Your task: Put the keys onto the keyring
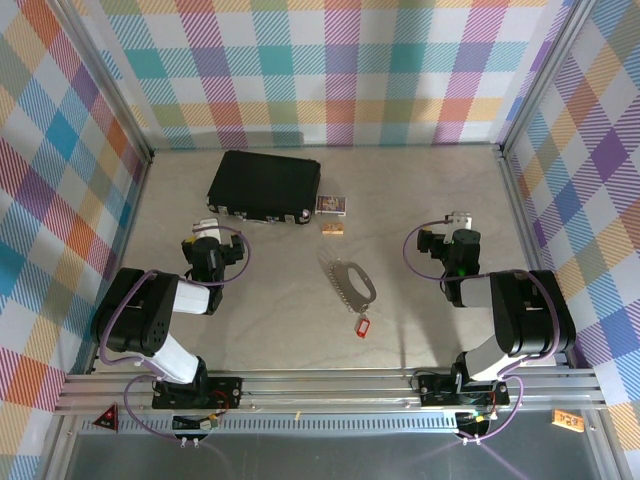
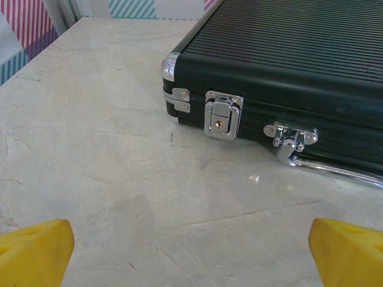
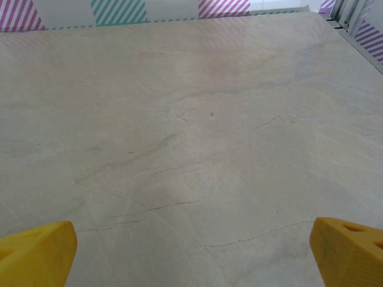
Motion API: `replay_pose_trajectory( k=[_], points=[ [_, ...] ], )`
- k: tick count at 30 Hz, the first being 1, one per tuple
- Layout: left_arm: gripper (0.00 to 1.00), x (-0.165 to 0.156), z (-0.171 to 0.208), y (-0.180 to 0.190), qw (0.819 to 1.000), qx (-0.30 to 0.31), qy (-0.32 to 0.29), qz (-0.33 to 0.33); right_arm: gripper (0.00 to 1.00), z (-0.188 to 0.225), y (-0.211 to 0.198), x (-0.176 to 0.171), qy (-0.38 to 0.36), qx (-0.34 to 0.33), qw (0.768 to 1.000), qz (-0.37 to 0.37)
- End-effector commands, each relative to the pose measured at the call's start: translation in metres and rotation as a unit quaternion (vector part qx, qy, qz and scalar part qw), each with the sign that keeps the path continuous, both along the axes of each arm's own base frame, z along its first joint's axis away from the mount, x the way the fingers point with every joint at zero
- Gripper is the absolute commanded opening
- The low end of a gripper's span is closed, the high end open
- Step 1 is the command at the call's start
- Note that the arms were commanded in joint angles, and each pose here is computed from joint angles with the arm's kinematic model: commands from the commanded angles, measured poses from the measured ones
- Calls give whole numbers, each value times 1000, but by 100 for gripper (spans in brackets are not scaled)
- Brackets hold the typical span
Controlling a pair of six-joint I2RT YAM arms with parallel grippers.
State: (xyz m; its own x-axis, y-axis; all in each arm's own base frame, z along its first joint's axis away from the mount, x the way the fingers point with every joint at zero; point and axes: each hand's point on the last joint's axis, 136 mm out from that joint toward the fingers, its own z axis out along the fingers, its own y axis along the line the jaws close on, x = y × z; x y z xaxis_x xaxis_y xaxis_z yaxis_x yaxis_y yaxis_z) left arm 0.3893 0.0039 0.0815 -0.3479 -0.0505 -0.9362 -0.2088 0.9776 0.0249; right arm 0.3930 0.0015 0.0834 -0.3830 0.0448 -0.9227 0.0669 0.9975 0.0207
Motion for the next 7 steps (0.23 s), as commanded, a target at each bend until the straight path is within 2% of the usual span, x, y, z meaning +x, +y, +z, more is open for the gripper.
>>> replay_pose_trajectory(
  k=[1, 7],
  points=[
    [100, 5, 5, 3, 1000, -6, -10, 5, 99, 9, 1, 3, -21, 10, 1000, 3],
    [100, 4, 5, 3, 1000, -6, -10, 5, 99, 9, 2, 3, -21, 10, 1000, 3]
  ],
)
